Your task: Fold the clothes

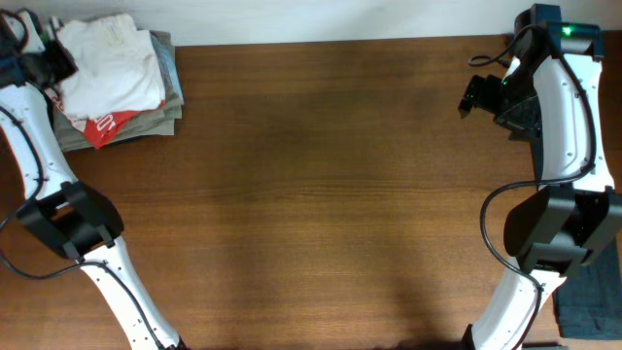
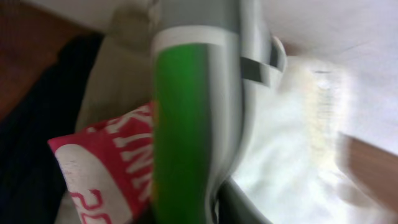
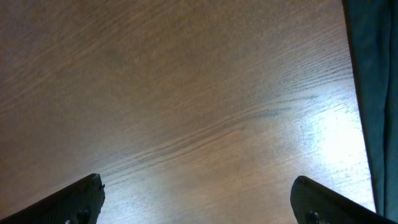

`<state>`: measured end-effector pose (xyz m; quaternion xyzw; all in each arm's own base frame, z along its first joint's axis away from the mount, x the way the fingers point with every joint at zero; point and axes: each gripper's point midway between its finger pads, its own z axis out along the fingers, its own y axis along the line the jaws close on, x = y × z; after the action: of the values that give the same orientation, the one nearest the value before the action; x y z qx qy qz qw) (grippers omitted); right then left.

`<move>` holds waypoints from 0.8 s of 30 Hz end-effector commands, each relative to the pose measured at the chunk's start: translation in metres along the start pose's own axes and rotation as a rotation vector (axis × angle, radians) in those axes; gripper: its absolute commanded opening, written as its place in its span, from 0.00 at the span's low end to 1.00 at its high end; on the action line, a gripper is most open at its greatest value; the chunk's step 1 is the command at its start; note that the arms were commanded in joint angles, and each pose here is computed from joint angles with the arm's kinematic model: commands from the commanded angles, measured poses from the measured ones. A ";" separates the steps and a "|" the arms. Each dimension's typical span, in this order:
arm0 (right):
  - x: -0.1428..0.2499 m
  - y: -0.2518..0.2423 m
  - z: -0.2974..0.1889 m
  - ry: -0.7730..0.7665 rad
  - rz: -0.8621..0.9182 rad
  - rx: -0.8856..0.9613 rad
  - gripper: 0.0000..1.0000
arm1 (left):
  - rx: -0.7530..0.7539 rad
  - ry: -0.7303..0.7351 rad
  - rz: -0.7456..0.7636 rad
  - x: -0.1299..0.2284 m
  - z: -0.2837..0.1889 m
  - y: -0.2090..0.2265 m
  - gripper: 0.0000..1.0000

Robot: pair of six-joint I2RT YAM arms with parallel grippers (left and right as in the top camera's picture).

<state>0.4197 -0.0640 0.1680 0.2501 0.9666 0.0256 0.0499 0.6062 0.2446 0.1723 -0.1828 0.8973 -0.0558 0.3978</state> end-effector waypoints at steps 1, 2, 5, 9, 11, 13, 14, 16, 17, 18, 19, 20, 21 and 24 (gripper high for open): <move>-0.001 0.003 -0.008 -0.021 -0.005 -0.006 0.99 | -0.155 0.063 -0.054 0.035 0.039 0.060 0.99; -0.001 0.003 -0.008 -0.021 -0.005 -0.006 0.99 | -0.154 0.053 -0.097 0.032 0.036 0.062 0.99; -0.001 0.003 -0.008 -0.021 -0.005 -0.006 0.99 | -0.083 -0.020 -0.128 -0.004 -0.009 0.046 0.99; -0.012 0.006 -0.008 -0.066 -0.007 -0.022 0.99 | 0.016 -0.138 -0.155 -0.058 -0.122 -0.008 0.99; -0.007 0.024 -0.009 -0.028 0.054 -0.122 0.98 | 0.180 -0.096 -0.150 -0.053 -0.173 -0.054 0.99; 0.004 0.039 -0.029 0.013 0.059 -0.268 0.99 | 0.296 -0.011 -0.176 -0.032 -0.220 -0.089 0.99; 0.011 0.038 -0.048 0.005 0.062 -0.297 0.99 | 0.310 0.036 -0.198 -0.021 -0.227 -0.095 0.99; 0.034 0.013 -0.099 -0.104 0.031 -0.216 0.99 | 0.332 0.149 -0.254 0.005 -0.230 -0.102 0.99; 0.049 0.001 -0.121 -0.151 0.025 -0.162 0.99 | 0.326 0.205 -0.282 0.018 -0.232 -0.103 0.99; 0.066 -0.009 -0.142 -0.197 0.014 -0.127 0.99 | 0.321 0.244 -0.303 0.028 -0.234 -0.104 0.99; 0.083 -0.007 -0.162 -0.245 -0.026 -0.148 0.99 | 0.317 0.263 -0.314 0.032 -0.235 -0.104 0.99; 0.118 -0.001 -0.192 -0.321 -0.086 -0.193 0.99 | 0.315 0.277 -0.321 0.035 -0.235 -0.104 0.99; 0.143 0.002 -0.209 -0.372 -0.134 -0.225 0.99 | 0.288 0.274 -0.318 0.036 -0.234 -0.099 0.99; 0.187 0.002 -0.249 -0.487 -0.200 -0.334 0.99 | 0.173 0.267 -0.305 0.038 -0.229 -0.080 0.99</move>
<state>0.2466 0.0170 0.3930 0.1554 0.9321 0.1099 0.3083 0.4395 0.1329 0.3286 -0.2576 0.8886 -0.2551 0.2811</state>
